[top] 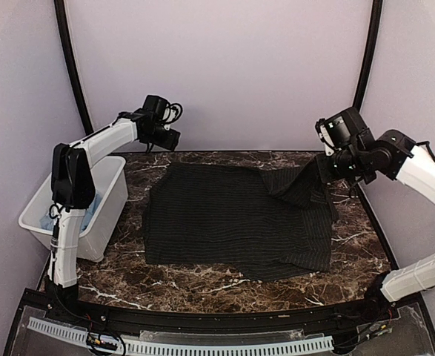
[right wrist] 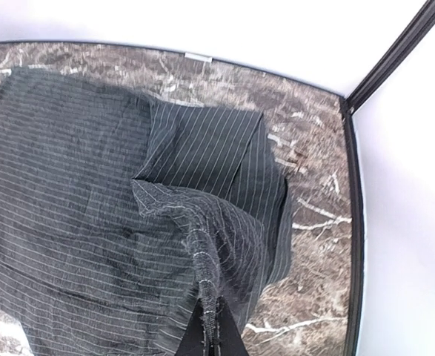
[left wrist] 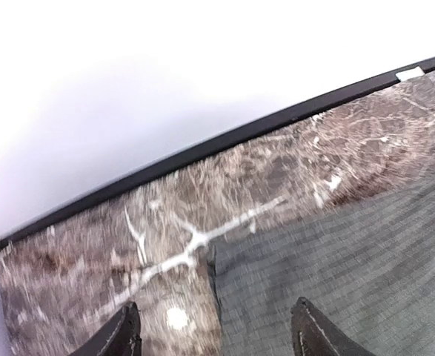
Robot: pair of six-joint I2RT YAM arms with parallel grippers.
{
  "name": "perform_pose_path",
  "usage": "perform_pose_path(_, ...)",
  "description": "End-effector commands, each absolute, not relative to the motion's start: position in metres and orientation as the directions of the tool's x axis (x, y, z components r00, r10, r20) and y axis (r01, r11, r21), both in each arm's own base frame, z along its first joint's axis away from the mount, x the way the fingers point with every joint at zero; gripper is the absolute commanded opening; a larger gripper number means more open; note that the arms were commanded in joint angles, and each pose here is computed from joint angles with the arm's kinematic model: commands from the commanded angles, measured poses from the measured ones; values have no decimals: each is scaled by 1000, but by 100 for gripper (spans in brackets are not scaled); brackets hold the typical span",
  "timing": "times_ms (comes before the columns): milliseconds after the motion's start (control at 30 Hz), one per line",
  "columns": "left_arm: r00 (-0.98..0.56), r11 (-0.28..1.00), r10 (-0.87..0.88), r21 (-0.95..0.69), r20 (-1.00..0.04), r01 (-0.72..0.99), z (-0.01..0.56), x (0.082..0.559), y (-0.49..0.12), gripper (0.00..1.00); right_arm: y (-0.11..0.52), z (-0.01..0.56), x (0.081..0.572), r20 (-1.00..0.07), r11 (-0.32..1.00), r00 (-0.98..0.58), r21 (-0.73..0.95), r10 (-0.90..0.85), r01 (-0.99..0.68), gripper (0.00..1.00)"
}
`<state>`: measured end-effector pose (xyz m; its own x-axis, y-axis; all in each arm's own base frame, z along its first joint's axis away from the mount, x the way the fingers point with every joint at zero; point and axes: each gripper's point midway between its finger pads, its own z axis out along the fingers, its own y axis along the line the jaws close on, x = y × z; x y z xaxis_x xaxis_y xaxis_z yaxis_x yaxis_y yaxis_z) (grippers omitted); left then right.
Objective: Fold and stack the mixed laundry pile
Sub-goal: Pick up the flattened shirt from the center of the board, then move the flattened shirt to the center of the board.
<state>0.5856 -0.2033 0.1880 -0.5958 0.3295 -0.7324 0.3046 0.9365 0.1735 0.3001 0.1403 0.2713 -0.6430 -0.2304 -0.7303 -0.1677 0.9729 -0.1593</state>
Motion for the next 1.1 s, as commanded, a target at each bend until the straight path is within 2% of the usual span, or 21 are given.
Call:
perform_pose_path(0, -593, 897, 435, 266, -678, 354, 161, 606, -205, 66, 124, 312, 296, -797, 978, -567, -163, -206, -127, 0)
perform_pose_path(333, -597, 871, 486, 300, -638, 389, 84, 636, -213, 62, 107, 341, 283, -829, 983, -528, -157, -184, -97, 0)
perform_pose_path(600, -562, 856, 510, 320, -651, 406, 80, 649, -216, 57, 97, 366, 274, -854, 986, -492, -148, -168, -79, 0)
perform_pose_path(833, -554, 793, 608, 402, -568, 458, 66, 642, -207, 59, 92, 377, 267, -866, 985, -471, -144, -170, -91, 0)
perform_pose_path(1067, -554, 766, 643, 419, -529, 488, 54, 639, -202, 57, 85, 390, 253, -883, 989, -447, -109, -143, -101, 0)
